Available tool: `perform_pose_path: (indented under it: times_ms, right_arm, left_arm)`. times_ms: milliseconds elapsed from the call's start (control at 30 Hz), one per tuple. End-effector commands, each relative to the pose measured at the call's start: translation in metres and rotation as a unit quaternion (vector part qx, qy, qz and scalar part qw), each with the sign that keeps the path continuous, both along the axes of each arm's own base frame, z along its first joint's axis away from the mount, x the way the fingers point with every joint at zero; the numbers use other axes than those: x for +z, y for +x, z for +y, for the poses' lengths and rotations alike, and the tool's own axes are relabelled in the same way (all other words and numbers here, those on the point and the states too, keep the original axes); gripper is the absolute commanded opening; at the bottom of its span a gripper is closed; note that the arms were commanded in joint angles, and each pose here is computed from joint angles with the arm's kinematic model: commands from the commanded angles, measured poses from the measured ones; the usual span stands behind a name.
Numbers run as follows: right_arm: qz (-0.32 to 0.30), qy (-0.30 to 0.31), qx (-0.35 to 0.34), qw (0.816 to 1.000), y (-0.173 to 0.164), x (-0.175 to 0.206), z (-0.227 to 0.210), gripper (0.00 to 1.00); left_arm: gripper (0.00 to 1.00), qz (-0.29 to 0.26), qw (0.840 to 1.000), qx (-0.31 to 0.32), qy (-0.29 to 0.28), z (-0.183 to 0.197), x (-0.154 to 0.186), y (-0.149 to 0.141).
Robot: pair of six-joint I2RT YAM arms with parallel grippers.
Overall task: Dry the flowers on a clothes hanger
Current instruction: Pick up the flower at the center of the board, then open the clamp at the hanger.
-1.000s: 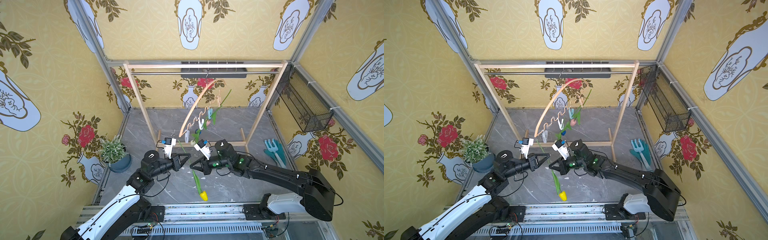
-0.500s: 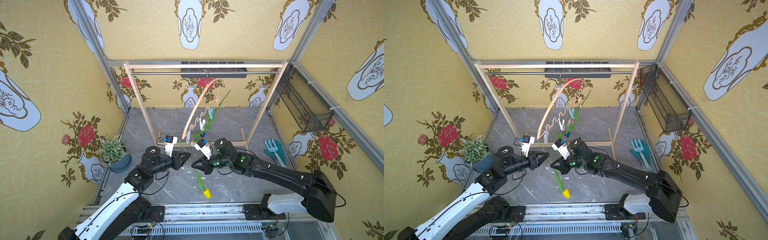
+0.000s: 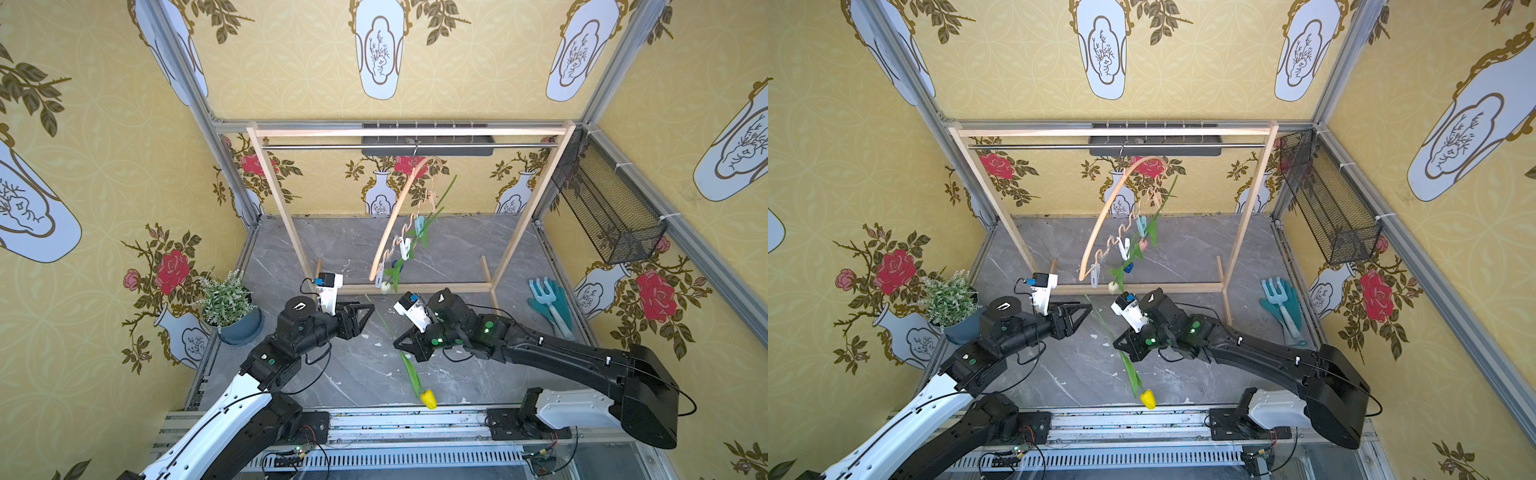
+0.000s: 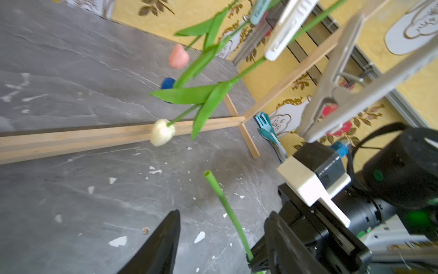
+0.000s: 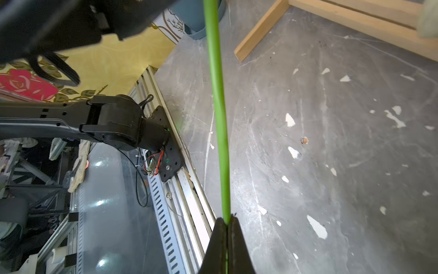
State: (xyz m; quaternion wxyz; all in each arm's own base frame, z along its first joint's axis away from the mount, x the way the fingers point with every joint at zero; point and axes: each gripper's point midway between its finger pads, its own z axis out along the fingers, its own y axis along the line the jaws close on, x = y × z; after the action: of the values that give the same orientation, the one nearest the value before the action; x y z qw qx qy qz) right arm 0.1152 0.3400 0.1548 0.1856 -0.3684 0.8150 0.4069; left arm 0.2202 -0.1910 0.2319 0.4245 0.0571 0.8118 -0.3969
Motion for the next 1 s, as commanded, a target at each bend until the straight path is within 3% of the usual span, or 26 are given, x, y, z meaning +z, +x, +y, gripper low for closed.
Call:
perform_pose_path:
  times_ms: [0,133,400,500,667,833,967]
  right_arm:
    - [-0.002,-0.007,-0.043,0.999,0.004,-0.002,-0.016,0.0]
    - [-0.019,0.015,-0.078,0.997,0.002,0.016,-0.039,0.0]
    - [-0.089,0.06,-0.181,0.978,0.026,0.059,-0.073,0.0]
    - [-0.113,0.06,-0.236,0.963,0.043,0.065,-0.084,0.0]
    - [-0.153,0.04,-0.352,0.923,0.081,0.071,-0.115,0.0]
    - [-0.139,0.007,-0.429,0.892,0.114,0.066,-0.142,0.0]
    - [-0.091,-0.008,-0.458,0.884,0.135,0.059,-0.157,0.0]
  left_arm:
    - [0.5,0.014,0.993,0.11,0.044,0.038,-0.012,0.016]
    - [0.37,0.022,0.987,0.154,0.045,0.052,-0.001,0.027]
    - [0.35,-0.014,0.993,0.121,0.001,0.028,0.045,0.055]
    - [0.34,-0.019,0.993,0.113,-0.006,0.022,0.052,0.062]
    - [0.35,-0.019,0.995,0.094,-0.013,0.01,0.056,0.072]
    - [0.36,-0.011,0.997,0.079,-0.013,0.001,0.054,0.077]
    - [0.37,0.001,0.997,0.075,-0.007,-0.002,0.044,0.079]
